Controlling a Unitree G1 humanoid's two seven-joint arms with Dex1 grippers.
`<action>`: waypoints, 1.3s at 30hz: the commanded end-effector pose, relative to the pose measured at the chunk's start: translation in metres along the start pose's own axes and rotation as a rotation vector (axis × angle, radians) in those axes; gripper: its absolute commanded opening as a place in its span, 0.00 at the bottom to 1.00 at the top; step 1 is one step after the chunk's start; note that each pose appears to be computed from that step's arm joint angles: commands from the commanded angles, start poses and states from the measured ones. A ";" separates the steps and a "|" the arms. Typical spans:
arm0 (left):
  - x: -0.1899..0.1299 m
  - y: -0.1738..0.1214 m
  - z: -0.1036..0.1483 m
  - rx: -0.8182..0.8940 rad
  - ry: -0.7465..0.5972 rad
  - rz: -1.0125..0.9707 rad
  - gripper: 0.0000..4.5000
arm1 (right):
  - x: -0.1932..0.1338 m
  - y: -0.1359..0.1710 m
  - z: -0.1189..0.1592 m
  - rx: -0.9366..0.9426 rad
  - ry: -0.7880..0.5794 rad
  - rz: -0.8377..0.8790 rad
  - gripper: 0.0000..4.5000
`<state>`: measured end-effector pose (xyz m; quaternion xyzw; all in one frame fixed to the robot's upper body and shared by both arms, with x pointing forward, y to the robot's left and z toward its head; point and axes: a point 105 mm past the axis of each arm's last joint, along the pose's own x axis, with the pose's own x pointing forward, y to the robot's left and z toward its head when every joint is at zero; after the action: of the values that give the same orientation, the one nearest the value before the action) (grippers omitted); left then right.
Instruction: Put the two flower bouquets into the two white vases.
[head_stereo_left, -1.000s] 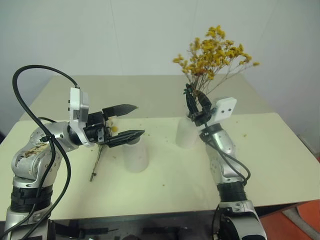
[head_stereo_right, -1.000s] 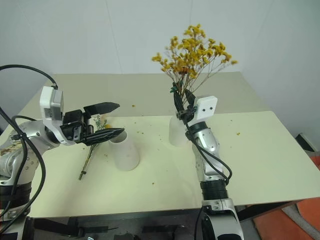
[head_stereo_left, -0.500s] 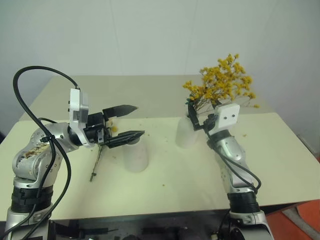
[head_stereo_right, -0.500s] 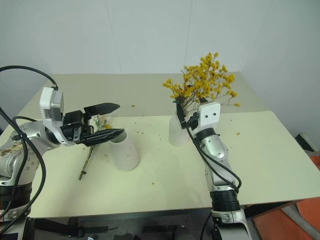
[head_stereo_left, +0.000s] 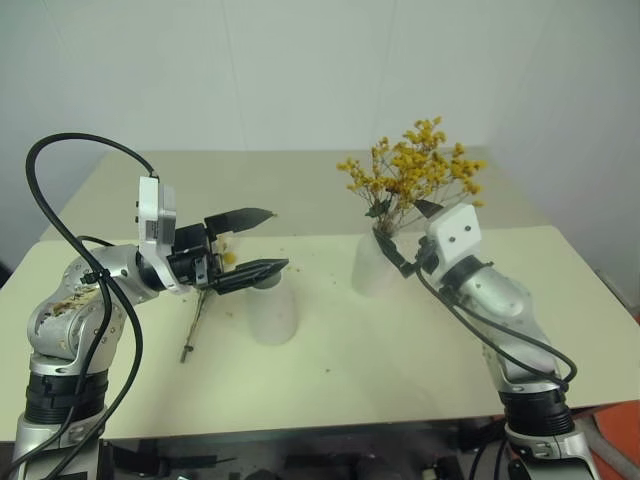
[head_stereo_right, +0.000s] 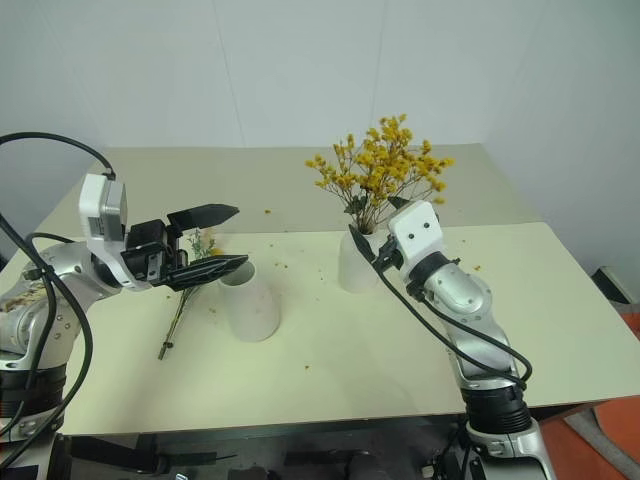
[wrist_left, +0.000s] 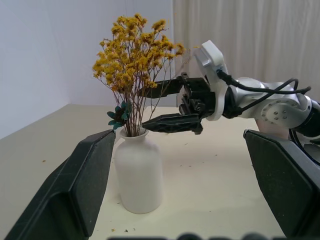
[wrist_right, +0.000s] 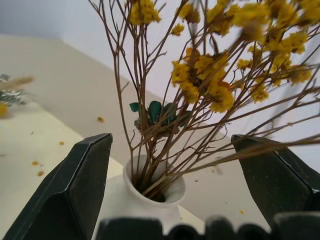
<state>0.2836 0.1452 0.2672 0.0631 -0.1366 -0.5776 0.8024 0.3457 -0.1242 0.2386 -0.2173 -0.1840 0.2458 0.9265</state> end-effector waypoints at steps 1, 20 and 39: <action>-0.003 -0.005 0.012 0.039 -0.022 0.005 1.00 | -0.024 -0.015 0.003 -0.028 0.034 -0.003 0.99; -0.117 0.063 0.043 -0.052 0.018 1.219 1.00 | -0.086 0.014 0.059 0.148 0.043 0.656 0.99; -0.129 0.020 -0.059 -0.474 0.652 1.175 1.00 | -0.054 0.023 0.077 0.178 0.049 0.910 0.99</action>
<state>0.2723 0.2760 0.1868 -0.0295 0.2462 -0.0042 0.9688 0.2598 -0.1114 0.2723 -0.1936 -0.0180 0.6412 0.7424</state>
